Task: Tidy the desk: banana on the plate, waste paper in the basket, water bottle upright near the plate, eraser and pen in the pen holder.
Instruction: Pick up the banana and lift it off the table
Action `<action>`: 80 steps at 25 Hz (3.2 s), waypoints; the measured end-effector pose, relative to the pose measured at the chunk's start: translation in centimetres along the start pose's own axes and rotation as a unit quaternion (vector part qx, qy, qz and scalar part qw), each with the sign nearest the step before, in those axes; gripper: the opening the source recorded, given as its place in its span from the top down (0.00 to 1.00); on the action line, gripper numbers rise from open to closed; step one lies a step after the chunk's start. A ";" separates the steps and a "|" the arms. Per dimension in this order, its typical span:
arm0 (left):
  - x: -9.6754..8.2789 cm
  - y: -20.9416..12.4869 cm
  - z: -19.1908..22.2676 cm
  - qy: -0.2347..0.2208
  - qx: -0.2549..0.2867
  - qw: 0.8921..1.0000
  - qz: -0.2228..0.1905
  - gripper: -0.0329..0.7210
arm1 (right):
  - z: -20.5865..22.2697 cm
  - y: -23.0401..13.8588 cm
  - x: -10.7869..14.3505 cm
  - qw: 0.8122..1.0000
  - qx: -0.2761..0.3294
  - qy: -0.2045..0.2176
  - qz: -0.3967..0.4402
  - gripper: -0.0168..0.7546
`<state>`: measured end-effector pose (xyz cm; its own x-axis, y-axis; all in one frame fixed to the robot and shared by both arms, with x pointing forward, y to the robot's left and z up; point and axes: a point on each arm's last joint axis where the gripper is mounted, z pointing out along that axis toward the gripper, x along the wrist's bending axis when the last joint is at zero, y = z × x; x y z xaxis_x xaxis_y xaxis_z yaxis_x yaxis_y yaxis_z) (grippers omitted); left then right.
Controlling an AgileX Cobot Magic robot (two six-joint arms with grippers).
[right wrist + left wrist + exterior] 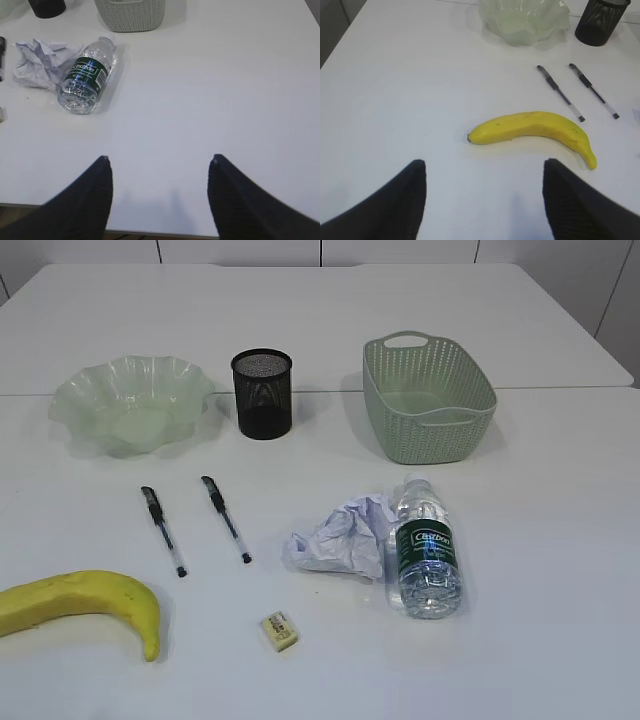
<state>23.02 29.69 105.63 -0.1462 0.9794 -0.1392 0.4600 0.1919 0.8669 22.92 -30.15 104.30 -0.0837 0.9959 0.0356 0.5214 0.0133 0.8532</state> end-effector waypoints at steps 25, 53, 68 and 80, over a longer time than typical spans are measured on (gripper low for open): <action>0.0 0.0 0.0 0.000 0.000 1.000 0.000 0.27 | 0.0 0.0 0.0 1.000 -0.001 0.000 0.000 0.39; -0.2 0.0 0.0 -0.010 0.001 1.000 -0.005 0.27 | 0.0 0.0 0.0 1.000 -0.001 0.000 0.000 0.39; -0.5 0.2 -0.2 -0.026 -0.006 0.999 0.022 0.27 | -0.4 0.5 0.0 1.000 -0.023 0.001 0.000 0.38; -2.0 3.5 1.7 -0.087 0.017 0.989 0.115 0.27 | 2.7 3.3 0.7 0.999 0.038 0.021 0.024 0.39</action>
<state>26.45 28.49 108.17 0.1183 0.9927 -0.0229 0.4924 -0.0386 0.8695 26.89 -29.21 105.77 -0.0914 0.9910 0.0979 0.5882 -0.0256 0.8083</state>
